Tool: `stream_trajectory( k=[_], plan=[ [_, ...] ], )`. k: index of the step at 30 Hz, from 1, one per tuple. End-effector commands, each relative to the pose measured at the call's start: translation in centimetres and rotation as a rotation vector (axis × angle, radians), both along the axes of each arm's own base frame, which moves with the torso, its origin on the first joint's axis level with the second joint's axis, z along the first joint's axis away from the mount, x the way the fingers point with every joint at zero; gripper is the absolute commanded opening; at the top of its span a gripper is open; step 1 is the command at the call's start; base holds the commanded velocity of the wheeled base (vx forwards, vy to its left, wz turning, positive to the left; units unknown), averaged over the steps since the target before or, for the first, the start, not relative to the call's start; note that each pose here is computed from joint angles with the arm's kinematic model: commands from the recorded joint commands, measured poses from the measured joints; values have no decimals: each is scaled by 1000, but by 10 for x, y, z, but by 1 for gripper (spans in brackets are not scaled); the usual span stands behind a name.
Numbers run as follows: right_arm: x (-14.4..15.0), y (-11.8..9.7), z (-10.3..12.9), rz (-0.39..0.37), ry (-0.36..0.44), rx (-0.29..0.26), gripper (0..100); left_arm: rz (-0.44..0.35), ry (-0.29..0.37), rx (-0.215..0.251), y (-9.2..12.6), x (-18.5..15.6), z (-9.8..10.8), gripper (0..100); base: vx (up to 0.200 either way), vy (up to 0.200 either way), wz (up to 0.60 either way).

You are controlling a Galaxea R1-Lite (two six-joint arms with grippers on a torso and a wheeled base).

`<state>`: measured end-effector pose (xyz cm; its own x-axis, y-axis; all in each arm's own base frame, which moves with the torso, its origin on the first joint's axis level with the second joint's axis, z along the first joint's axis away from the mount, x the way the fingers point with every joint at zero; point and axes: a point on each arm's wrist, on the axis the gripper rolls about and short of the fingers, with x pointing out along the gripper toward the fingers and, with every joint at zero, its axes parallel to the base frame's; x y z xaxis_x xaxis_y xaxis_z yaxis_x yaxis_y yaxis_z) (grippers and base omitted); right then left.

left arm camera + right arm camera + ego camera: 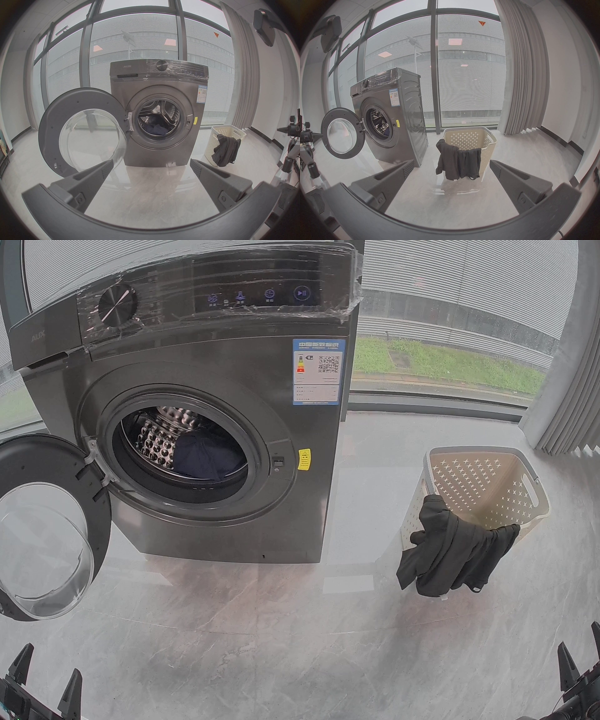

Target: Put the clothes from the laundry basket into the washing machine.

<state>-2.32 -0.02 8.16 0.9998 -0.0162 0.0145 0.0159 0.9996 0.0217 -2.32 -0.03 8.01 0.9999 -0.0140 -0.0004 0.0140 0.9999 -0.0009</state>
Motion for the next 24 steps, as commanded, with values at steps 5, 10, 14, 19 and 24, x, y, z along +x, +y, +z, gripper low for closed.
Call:
stream_trajectory(
  k=[5,10,14,19,24],
  plan=[
    [0,0,-5,-1,4,0,100,0,4,-4,0,0,-5,100,0,-200,0],
    [0,0,-5,-1,4,0,100,-7,3,-7,0,0,-4,100,0,-200,0],
    [0,0,-5,-1,5,0,100,-7,5,-19,0,0,-5,100,0,-200,0],
    [0,0,-5,-1,4,0,100,-6,6,-22,0,0,-4,100,0,-200,0],
    [0,0,-5,-1,5,0,100,-6,6,-22,0,0,-4,100,0,-200,0]
  ],
)
